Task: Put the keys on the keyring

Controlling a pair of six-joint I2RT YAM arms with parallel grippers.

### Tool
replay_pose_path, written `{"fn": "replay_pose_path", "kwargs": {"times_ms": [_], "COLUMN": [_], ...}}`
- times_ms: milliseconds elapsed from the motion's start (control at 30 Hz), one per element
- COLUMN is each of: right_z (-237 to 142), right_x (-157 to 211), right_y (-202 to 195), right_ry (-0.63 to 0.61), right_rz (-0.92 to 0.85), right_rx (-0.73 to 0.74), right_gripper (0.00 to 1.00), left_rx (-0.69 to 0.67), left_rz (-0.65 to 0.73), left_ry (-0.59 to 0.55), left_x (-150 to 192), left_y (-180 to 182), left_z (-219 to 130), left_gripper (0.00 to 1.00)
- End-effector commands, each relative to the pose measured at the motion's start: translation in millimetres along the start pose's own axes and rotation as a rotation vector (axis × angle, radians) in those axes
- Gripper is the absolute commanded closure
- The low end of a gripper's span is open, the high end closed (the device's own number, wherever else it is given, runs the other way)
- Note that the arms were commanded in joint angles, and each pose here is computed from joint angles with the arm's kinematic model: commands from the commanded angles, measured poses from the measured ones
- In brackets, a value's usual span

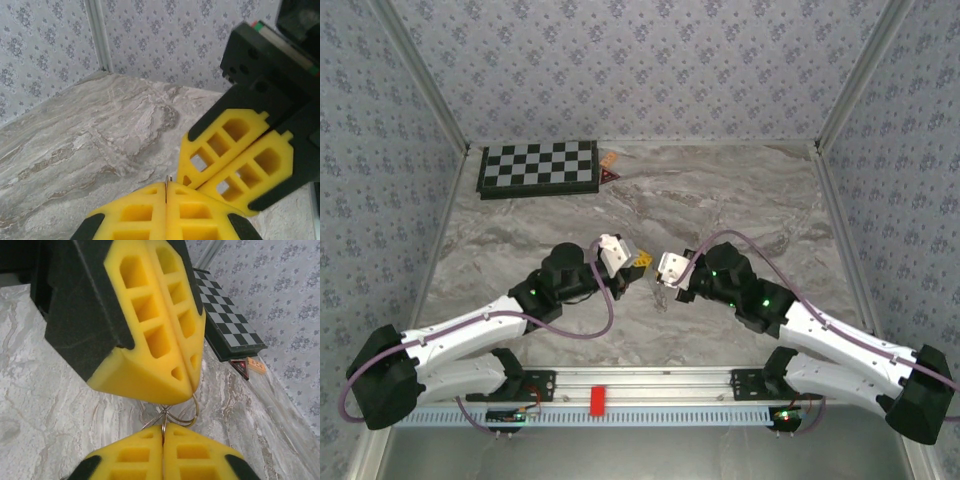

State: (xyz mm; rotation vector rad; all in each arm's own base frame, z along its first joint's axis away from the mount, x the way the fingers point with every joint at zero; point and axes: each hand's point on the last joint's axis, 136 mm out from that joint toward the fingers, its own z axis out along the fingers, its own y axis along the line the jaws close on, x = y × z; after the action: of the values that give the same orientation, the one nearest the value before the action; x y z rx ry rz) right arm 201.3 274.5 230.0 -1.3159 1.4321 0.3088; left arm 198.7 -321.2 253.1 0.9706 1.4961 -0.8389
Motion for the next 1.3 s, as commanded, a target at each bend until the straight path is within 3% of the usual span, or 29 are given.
{"fn": "replay_pose_path", "kwargs": {"times_ms": [0, 300, 500, 933, 1267], "right_z": [0.4, -24.4, -35.7, -30.0, -22.3], "right_x": [0.4, -12.5, -24.0, -58.7, -71.7], "right_y": [0.1, -21.4, -50.9, -77.9, -76.0], "right_ry": [-0.012, -0.127, -0.248, -0.453, -0.504], "right_rz": [0.023, 0.224, 0.449, 0.741, 0.695], "right_rx": [0.023, 0.127, 0.196, -0.148, -0.227], "right_gripper": [0.81, 0.63, 0.60, 0.58, 0.58], "left_rx": [0.012, 0.007, 0.039, 0.165, 0.173], "left_rz": [-0.019, -0.100, -0.134, -0.201, -0.245], "left_ry": [-0.158, -0.239, -0.272, -0.317, -0.323], "left_x": [-44.3, -61.2, -71.3, -86.6, -91.5], "left_y": [-0.6, 17.9, 26.3, 29.1, 37.0], "left_z": [-5.6, -11.5, -12.8, -19.4, -15.3], "left_gripper": [1.00, 1.00, 1.00, 1.00, 1.00]}}
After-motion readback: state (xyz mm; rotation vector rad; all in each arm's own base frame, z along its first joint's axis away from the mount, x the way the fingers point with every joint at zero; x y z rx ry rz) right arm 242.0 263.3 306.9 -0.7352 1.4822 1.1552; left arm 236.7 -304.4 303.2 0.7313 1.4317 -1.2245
